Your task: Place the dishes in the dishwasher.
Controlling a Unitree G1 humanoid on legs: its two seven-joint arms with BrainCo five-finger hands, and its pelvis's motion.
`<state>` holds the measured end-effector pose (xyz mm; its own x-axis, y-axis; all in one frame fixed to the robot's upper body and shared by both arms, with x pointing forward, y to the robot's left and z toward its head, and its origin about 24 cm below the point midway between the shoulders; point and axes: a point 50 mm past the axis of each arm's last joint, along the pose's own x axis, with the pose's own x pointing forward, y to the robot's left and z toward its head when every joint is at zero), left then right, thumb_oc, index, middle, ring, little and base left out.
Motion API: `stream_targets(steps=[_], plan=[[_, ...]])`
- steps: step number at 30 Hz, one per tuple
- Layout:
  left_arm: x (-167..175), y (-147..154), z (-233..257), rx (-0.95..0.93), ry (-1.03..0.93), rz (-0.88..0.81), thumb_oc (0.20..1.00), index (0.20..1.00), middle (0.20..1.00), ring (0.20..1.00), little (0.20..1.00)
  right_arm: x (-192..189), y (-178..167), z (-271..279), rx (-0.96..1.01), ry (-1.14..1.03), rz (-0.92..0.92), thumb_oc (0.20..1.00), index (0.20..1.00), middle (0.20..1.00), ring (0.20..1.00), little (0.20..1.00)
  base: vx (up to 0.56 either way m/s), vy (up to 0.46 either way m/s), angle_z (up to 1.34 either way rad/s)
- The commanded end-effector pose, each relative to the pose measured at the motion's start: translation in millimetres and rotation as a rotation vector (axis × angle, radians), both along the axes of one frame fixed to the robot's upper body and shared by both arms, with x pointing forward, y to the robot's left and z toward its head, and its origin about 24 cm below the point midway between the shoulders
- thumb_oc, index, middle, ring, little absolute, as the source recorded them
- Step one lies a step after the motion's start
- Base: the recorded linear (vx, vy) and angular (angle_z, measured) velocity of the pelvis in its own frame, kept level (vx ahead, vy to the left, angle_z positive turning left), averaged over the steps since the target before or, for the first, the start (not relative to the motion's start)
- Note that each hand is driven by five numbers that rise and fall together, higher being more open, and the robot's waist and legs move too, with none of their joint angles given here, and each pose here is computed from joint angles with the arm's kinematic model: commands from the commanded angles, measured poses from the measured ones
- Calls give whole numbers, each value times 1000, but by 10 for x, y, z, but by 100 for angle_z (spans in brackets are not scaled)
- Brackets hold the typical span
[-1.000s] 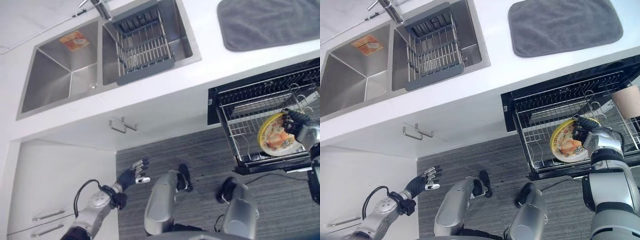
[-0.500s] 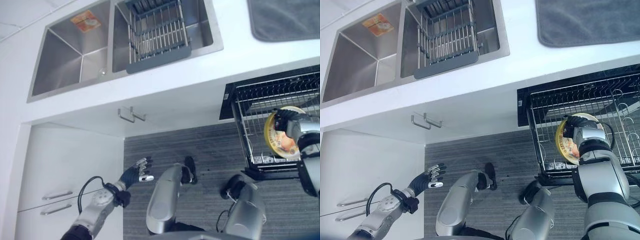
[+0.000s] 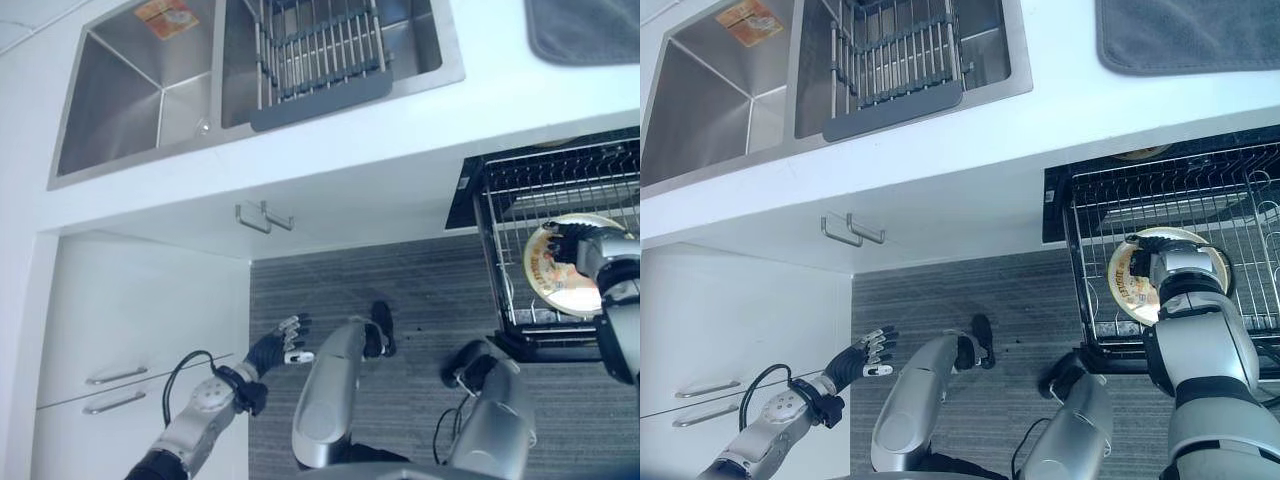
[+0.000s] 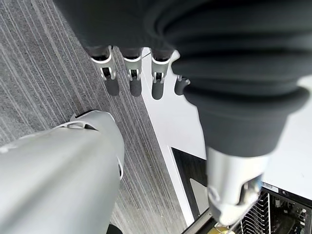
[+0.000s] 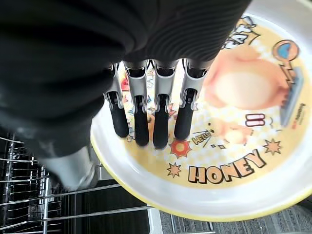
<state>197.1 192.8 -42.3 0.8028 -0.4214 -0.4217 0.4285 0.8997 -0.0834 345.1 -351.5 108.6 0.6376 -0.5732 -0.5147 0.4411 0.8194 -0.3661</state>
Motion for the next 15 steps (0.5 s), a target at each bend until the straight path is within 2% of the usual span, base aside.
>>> stream_targets(steps=[1, 6, 8, 11, 15], plan=[[40, -19, 153, 8, -58, -49, 1000, 1000, 1000, 1000, 1000, -19, -157, 234, -52, -37, -55, 1000, 1000, 1000, 1000, 1000, 0, 0, 0], [58, -28, 165, 6, -65, -50, 1000, 1000, 1000, 1000, 1000, -17, -200, 304, -72, -89, -69, 1000, 1000, 1000, 1000, 1000, 6, 8, 0], [55, -12, 169, -2, -69, -34, 1000, 1000, 1000, 1000, 1000, -3, -204, 345, -21, -157, -79, 1000, 1000, 1000, 1000, 1000, 37, 48, 0], [19, 80, 195, -10, -71, -2, 1000, 1000, 1000, 1000, 1000, 28, -194, 443, 47, -330, -43, 1000, 1000, 1000, 1000, 1000, 48, 26, -2], [-97, 194, 177, -21, -85, 69, 1000, 1000, 1000, 1000, 1000, 15, 41, 591, 87, -552, 103, 1000, 1000, 1000, 1000, 1000, 35, -1, -14]])
